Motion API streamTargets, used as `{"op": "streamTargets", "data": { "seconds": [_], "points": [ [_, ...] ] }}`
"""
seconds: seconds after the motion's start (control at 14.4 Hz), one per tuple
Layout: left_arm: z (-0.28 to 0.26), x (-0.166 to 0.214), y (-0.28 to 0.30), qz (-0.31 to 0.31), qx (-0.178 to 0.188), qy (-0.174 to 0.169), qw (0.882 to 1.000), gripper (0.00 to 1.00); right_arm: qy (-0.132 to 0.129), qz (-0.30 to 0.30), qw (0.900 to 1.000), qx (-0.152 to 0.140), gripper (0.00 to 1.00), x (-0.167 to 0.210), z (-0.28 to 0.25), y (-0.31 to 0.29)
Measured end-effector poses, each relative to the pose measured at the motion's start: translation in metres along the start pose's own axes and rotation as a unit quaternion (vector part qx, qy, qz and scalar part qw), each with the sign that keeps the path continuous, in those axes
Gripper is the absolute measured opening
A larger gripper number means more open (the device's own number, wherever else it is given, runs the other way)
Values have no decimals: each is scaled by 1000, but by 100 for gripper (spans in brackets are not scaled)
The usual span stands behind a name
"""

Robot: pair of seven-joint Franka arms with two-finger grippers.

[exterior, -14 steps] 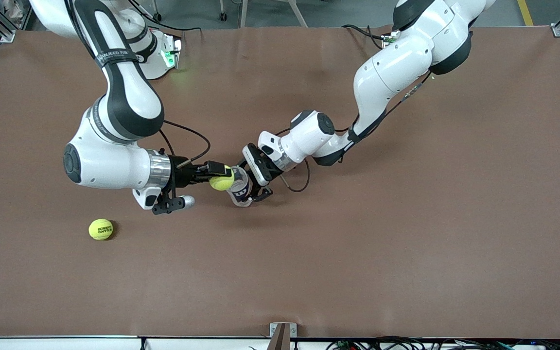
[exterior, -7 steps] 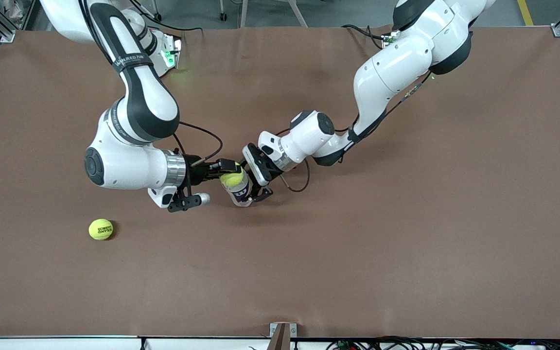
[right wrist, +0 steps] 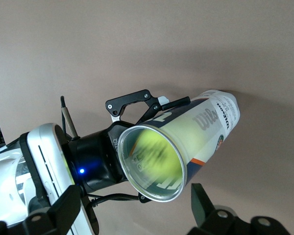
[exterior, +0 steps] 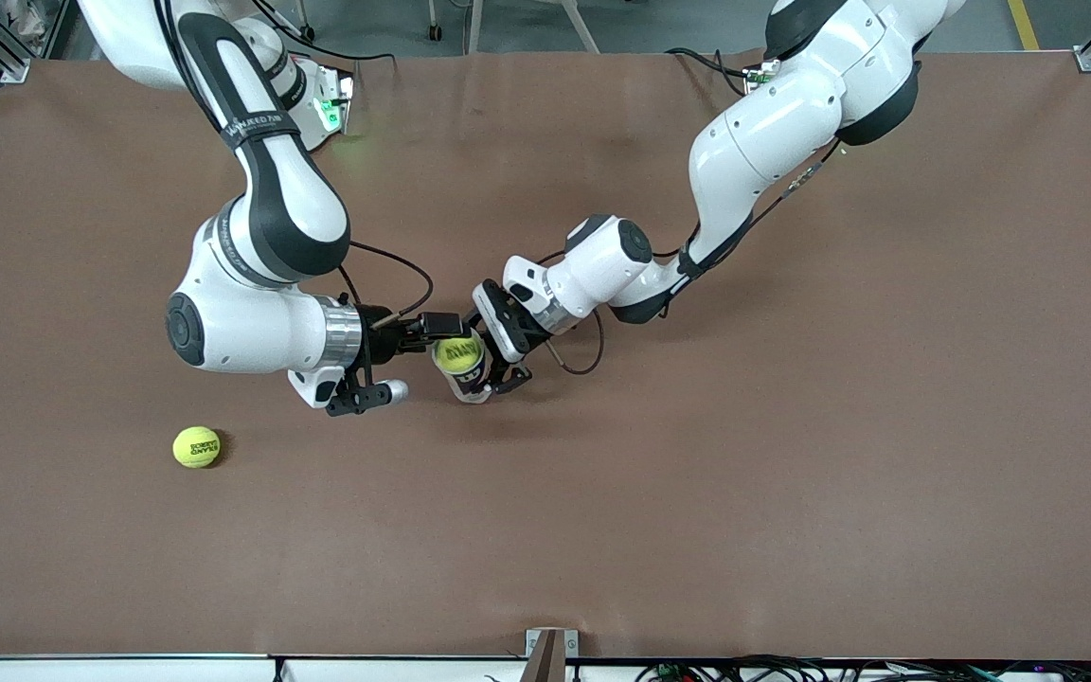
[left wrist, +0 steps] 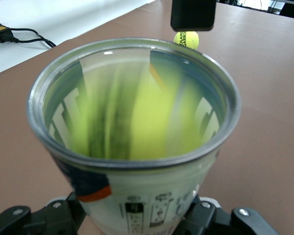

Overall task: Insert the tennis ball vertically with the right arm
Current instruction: 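Lower the ball into the tube opening and open the right gripper, then move the right gripper to the second tennis ball and grasp it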

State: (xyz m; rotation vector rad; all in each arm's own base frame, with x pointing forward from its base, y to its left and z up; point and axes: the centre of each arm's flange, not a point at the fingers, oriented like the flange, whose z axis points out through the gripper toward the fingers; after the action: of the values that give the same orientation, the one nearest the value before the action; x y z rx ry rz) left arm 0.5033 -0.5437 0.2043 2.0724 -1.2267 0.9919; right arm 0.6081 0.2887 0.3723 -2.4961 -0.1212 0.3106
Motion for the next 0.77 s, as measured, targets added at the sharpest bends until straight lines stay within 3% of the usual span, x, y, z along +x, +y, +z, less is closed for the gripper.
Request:
{"op": "streamTargets", "data": {
  "seconds": [0.28,0.42,0.77],
  "points": [
    [0,0,-1,0,1,0,1000,78,5,4,1000,-1,100,2,-6,5],
    [-1,0,-3,-1,2,0,1000,78,21,13,999,-19,100,10,-25,25],
    [-1,0,-4,-1,3,0,1000,78,58,30,984,-163,100,23,-106,125]
  ]
}}
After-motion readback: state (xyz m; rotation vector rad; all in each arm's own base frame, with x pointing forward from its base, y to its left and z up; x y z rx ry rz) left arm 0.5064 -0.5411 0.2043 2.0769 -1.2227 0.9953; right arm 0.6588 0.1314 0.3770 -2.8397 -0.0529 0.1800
